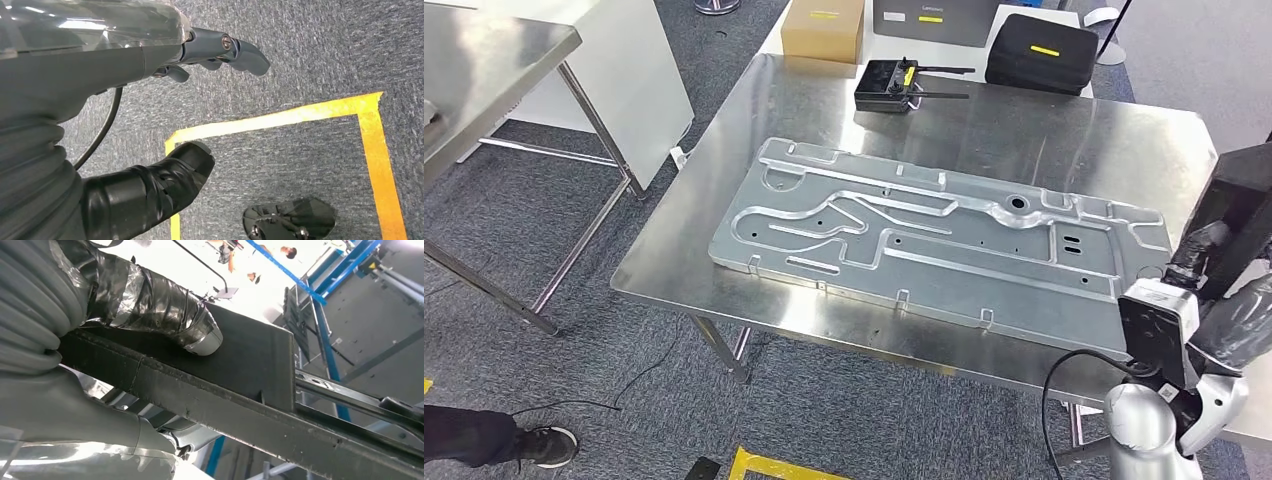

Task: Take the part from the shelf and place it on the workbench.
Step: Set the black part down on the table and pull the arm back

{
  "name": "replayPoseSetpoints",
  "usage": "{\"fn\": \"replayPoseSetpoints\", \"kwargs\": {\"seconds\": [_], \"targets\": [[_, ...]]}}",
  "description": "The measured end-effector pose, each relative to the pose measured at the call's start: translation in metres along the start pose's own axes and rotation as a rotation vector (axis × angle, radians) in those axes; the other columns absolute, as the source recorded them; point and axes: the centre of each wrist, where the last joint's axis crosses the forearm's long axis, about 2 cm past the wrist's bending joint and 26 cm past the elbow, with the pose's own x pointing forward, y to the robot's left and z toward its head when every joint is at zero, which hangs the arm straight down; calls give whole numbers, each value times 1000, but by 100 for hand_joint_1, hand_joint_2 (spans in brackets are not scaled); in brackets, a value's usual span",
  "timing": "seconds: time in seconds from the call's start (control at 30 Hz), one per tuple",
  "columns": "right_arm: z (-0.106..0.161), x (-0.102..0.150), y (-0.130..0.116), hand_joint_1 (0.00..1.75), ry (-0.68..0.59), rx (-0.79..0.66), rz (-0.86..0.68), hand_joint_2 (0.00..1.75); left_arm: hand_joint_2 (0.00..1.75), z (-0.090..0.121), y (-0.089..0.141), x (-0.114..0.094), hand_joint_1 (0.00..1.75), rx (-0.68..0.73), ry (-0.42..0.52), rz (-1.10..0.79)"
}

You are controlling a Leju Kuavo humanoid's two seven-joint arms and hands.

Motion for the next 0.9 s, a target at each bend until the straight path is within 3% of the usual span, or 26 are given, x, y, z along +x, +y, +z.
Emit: {"fn": "replayPoseSetpoints", "kwargs": {"seconds": [0.53, 0.77, 0.9], "targets": [[-14, 20, 35, 175, -73, 63, 2, 175, 175, -2, 0, 6, 0, -32, -21, -7], [-34, 29, 52, 175, -102, 63, 26, 175, 175, -3, 0, 10, 0, -52, -29, -34], [-55, 36, 66, 138, -122, 70, 46, 175, 175, -5, 0, 14, 0, -68, -36, -47]]}}
